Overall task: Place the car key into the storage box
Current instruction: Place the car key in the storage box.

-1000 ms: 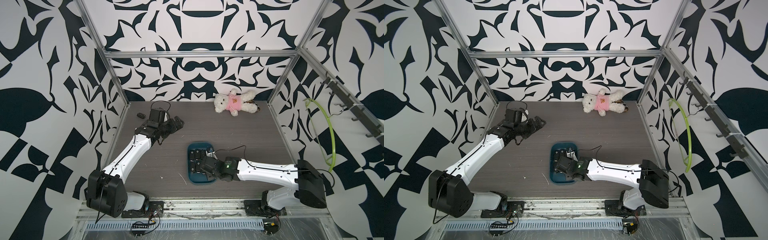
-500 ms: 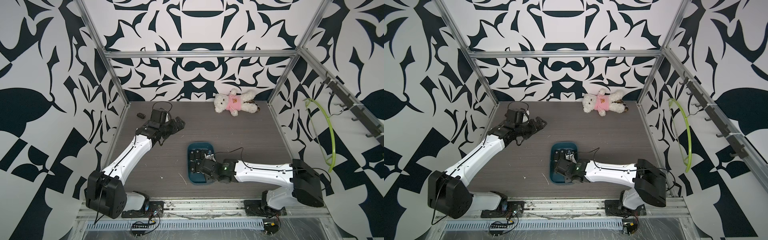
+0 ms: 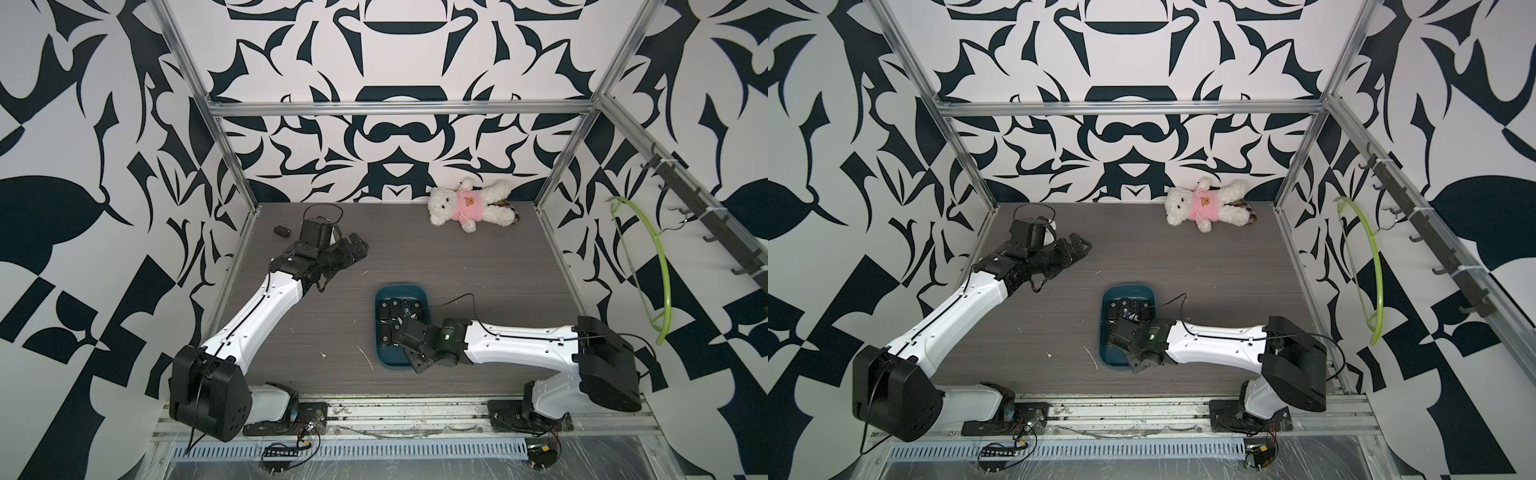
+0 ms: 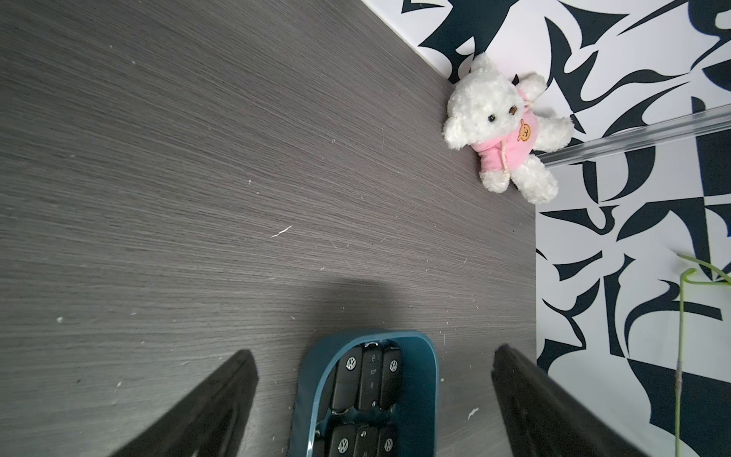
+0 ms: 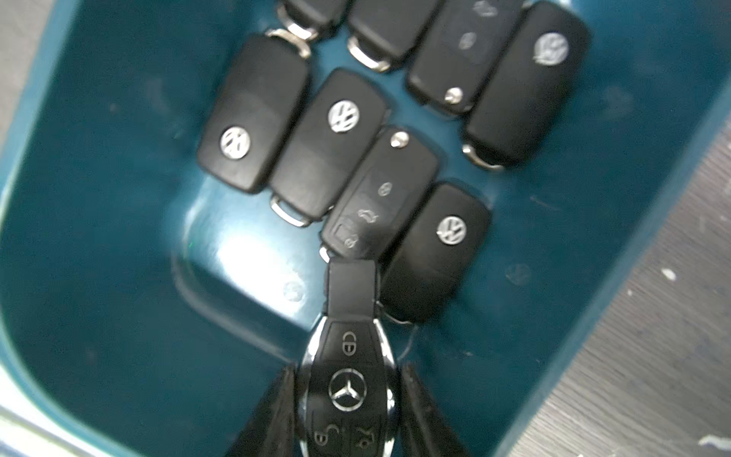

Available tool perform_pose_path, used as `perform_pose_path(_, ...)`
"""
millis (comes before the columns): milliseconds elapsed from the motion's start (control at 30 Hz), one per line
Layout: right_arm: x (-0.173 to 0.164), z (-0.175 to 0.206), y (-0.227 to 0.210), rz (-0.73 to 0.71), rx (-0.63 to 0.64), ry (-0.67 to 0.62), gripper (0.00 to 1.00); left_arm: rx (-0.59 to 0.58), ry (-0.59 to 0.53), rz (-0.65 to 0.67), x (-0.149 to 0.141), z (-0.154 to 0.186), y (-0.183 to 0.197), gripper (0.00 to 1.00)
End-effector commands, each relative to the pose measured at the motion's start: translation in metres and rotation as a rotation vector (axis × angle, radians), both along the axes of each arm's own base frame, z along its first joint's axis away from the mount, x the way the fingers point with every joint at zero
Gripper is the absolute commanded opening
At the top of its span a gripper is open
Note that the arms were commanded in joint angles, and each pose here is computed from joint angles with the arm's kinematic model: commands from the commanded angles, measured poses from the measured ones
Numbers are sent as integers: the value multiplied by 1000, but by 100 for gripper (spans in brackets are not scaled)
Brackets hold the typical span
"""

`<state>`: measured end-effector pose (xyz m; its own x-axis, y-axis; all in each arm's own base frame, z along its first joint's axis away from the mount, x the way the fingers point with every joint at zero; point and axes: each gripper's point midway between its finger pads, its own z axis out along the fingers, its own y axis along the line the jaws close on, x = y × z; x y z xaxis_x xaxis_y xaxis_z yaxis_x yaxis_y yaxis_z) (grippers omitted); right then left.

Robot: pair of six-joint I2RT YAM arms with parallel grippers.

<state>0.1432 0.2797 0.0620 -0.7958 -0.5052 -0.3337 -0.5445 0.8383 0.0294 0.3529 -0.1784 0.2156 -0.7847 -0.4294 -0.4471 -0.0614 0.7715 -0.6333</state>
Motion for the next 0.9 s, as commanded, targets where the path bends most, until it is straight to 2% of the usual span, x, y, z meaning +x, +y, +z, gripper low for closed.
perform_pose_path(0,1,9,7,73,16,7,31,9,6,14,-7,-2,4,99)
perform_pose_path(767,1,-9,9,149,2,91,37,19,3,26,-10,-4,7,99)
perform_pose_path(833,2,-10,9,148,2,92,41,23,4,26,-10,-4,7,99)
perform_pose_path(867,2,-9,9,147,2,92,46,21,4,26,-10,-4,7,99)
